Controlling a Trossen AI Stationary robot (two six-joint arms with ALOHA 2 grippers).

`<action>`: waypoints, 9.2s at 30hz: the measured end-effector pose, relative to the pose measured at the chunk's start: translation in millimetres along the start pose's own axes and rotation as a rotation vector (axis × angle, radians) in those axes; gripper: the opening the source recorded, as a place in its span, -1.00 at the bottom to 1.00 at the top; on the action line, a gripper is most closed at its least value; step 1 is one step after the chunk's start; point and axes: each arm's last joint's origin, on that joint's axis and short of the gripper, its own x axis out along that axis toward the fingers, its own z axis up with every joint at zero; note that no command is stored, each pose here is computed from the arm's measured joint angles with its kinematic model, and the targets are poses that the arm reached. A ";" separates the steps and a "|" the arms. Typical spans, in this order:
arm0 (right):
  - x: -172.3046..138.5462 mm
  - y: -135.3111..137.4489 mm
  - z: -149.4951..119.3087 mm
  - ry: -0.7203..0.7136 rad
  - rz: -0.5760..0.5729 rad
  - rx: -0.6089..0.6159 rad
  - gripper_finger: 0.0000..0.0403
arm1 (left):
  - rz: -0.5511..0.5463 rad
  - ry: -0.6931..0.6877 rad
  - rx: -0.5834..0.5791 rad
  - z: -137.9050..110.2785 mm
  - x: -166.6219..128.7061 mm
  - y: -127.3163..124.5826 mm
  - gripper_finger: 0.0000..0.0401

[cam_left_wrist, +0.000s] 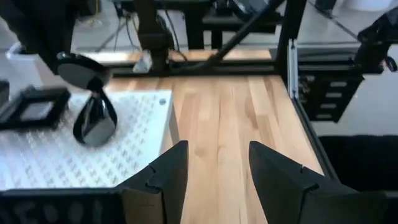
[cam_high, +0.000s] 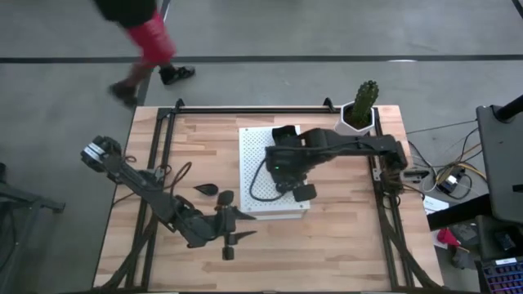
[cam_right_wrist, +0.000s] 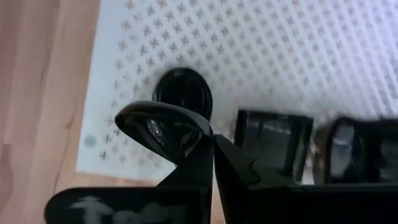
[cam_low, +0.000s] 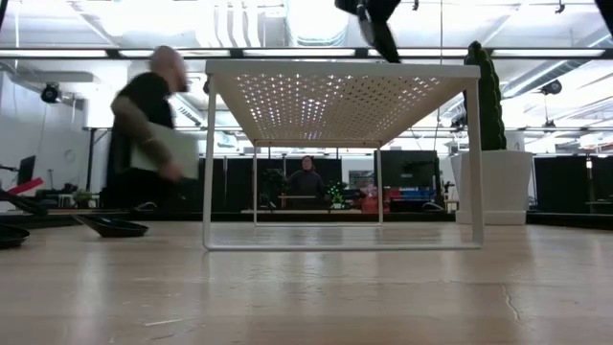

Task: Pick & Place Mini shaped plates
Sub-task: Stack the black drop-shaped plate on top of the black drop-shaped plate on the shelf

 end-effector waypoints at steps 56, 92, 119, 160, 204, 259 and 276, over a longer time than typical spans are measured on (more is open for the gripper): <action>16.5 -16.7 -3.5 0.049 0.066 0.100 -0.96 | -0.001 -0.011 -0.066 -19.5 -12.7 14.3 -0.14; 20.8 64.6 4.3 0.166 -0.470 -0.399 -0.96 | 0.005 -0.004 -0.020 -20.5 -12.2 15.1 -0.14; 52.6 82.4 3.4 0.212 -0.508 -0.527 -0.96 | 0.006 -0.001 -0.014 -21.7 -11.9 15.2 -0.14; 22.8 120.0 1.4 -0.173 -0.621 0.060 -0.96 | 0.002 -0.017 -0.022 -16.9 -13.9 15.7 -0.14; 90.9 238.5 -62.2 -0.536 -0.239 0.013 -0.96 | 0.201 0.815 -0.119 -103.0 -66.2 40.9 -0.14; 97.3 210.4 -144.8 -1.005 0.157 0.052 -0.96 | 0.144 1.068 0.029 -167.2 -55.6 84.7 -0.39; 97.5 209.1 -144.3 -1.009 0.135 0.073 -0.96 | 0.141 1.054 -0.134 -163.0 -50.1 82.2 -1.00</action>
